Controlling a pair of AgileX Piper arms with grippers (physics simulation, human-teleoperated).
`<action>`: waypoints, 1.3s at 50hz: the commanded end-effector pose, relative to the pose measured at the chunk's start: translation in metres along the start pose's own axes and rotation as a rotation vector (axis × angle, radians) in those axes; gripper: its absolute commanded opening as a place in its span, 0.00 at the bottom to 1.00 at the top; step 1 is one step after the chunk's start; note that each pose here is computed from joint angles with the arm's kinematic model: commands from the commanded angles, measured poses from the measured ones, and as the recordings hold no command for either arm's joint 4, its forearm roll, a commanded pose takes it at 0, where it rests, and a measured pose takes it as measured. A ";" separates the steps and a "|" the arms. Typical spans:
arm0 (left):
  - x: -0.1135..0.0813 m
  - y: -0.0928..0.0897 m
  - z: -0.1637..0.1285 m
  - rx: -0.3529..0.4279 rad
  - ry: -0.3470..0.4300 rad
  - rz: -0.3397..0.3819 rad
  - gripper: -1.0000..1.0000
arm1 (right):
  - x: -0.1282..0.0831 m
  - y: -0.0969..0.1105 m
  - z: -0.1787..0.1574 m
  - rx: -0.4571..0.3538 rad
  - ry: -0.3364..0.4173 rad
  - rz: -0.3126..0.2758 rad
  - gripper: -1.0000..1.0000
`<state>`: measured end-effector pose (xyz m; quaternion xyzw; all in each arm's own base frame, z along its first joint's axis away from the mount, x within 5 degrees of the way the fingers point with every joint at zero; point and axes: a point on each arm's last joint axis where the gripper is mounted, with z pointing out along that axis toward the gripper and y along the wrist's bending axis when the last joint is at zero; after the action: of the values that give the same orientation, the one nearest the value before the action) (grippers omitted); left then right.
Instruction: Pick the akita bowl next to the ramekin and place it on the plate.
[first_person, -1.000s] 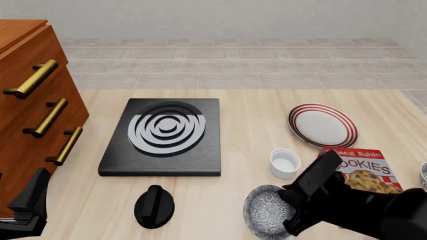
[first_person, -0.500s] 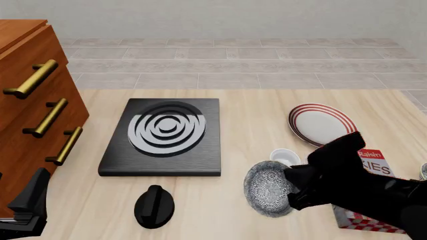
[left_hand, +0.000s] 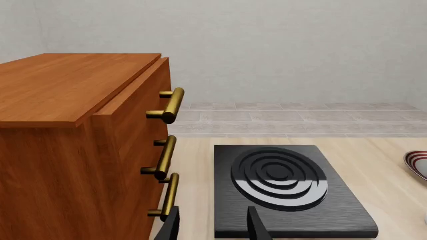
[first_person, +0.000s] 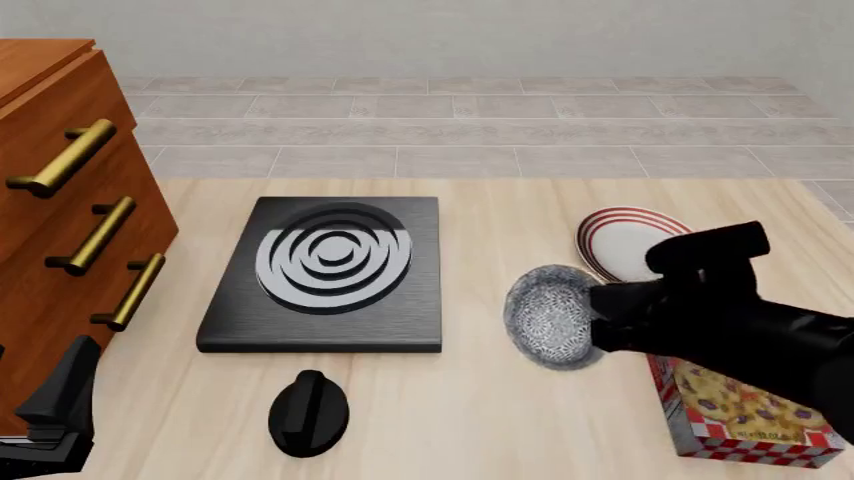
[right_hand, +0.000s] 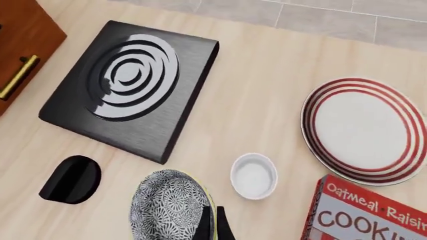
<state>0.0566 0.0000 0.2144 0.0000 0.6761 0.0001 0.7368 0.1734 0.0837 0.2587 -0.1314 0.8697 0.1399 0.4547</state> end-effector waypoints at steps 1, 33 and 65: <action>0.000 0.000 0.000 0.000 0.000 0.000 1.00 | -0.014 -0.010 0.002 0.045 -0.041 0.054 0.00; 0.000 0.000 0.000 0.000 0.000 0.000 1.00 | -0.040 -0.045 0.007 0.180 -0.118 0.135 0.00; 0.000 0.000 0.000 0.000 0.000 0.000 1.00 | -0.044 -0.082 0.016 0.304 -0.148 0.192 0.00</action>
<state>0.0566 0.0000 0.2144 0.0000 0.6761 0.0001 0.7368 0.2334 0.0280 0.2747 0.0086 0.8582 0.0656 0.5090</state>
